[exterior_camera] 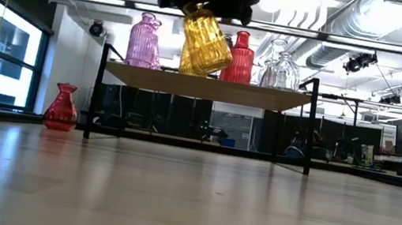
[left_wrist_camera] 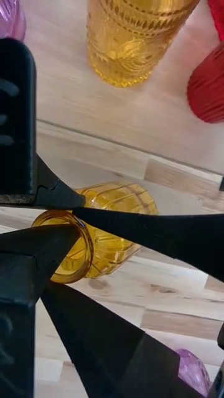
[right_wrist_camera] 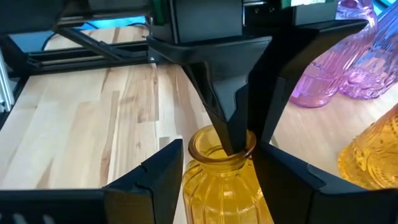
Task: Sort vases onto shelf
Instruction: Put the yellow vase on the shelf aligned with the other yellow vases
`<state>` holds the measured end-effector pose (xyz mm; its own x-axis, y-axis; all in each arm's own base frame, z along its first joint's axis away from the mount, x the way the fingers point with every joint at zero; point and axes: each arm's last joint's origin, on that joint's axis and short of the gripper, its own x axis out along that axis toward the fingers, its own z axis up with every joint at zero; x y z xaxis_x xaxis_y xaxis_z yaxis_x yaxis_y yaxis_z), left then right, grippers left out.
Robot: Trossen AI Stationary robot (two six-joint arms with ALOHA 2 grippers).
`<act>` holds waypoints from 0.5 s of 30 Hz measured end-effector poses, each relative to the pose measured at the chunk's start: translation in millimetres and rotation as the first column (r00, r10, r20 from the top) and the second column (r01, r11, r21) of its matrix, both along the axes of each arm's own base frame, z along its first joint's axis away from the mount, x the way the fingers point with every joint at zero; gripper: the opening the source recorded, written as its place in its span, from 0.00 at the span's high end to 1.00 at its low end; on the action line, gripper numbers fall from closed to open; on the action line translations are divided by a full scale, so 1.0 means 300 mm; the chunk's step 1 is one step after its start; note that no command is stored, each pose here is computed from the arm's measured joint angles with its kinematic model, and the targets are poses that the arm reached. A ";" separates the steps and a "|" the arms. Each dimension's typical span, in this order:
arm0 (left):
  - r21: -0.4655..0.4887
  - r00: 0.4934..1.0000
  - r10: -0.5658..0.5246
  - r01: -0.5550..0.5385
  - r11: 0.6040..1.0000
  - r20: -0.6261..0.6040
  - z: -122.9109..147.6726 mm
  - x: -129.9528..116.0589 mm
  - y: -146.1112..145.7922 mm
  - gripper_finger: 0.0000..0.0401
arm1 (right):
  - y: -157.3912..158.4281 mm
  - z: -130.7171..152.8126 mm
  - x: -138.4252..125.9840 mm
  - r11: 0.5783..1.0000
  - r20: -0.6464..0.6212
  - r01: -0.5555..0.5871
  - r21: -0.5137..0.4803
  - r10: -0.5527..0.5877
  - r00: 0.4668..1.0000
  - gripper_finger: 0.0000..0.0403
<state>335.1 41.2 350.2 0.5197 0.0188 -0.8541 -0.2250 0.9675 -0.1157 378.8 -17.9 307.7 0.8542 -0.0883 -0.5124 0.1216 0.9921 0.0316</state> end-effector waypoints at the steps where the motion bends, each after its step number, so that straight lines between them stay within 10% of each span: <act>1: 0.002 1.000 -0.002 0.002 1.000 0.001 0.000 0.000 0.000 0.95 | 0.000 0.003 0.000 1.000 -0.004 -0.002 -0.003 0.002 1.000 0.53; 15: 0.011 1.000 0.001 -0.001 1.000 -0.004 0.002 -0.005 0.006 0.95 | -0.001 0.019 0.003 0.998 0.015 0.028 0.056 -0.029 0.999 0.53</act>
